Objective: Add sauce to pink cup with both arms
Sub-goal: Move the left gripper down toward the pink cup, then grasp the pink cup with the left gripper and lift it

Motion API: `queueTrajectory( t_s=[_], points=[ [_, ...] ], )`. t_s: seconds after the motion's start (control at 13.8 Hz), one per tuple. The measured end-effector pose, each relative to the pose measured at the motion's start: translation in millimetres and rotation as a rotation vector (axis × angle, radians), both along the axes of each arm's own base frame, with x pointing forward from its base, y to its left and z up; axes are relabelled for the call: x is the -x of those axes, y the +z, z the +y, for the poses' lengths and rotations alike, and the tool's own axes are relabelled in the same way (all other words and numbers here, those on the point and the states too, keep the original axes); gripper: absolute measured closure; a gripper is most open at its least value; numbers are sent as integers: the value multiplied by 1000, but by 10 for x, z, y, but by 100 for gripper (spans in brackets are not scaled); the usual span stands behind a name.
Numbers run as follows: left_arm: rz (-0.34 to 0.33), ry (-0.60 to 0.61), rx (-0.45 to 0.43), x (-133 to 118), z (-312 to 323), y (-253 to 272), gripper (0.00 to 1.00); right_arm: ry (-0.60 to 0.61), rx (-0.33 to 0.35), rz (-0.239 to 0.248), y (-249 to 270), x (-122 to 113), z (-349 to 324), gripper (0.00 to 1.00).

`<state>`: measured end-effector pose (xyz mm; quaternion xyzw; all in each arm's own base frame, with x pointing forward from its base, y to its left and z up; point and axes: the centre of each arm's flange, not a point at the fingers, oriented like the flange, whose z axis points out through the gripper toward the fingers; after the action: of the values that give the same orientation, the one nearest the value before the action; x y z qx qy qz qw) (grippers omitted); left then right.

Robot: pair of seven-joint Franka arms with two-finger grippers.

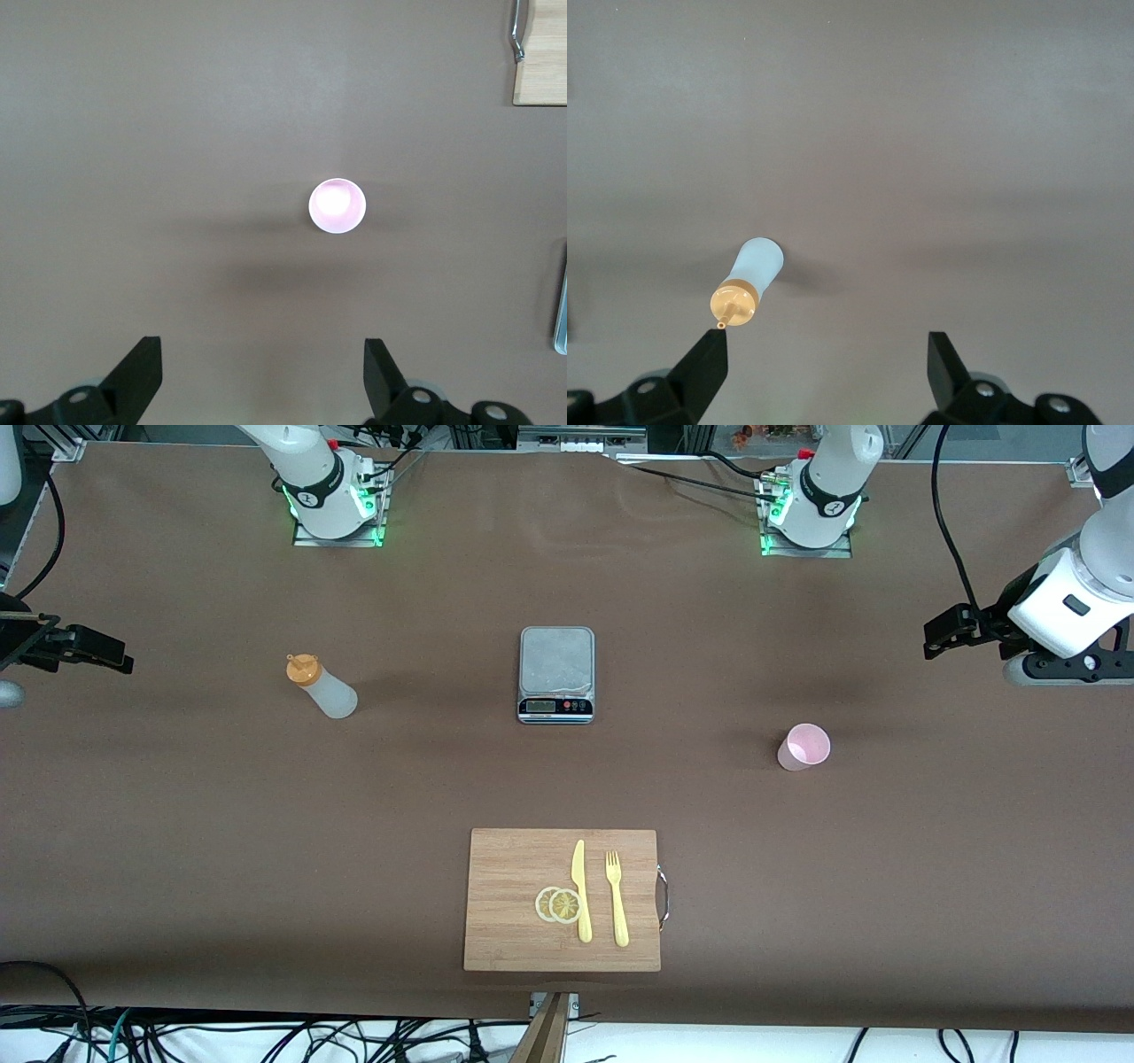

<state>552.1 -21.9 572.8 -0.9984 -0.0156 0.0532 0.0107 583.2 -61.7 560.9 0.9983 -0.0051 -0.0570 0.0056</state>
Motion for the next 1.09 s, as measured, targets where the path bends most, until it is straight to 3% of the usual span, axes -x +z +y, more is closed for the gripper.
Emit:
queueTrajectory(
  t_s=[0.65, 1.09],
  points=[
    [64, 4, 4, -256, 104, -389, 0, 0, 0, 0, -1, 0, -1, 0],
    [160, -125, 36, -592, 154, -1313, 0, -1, 0, 0, -3, -3, -5, 0]
  ],
)
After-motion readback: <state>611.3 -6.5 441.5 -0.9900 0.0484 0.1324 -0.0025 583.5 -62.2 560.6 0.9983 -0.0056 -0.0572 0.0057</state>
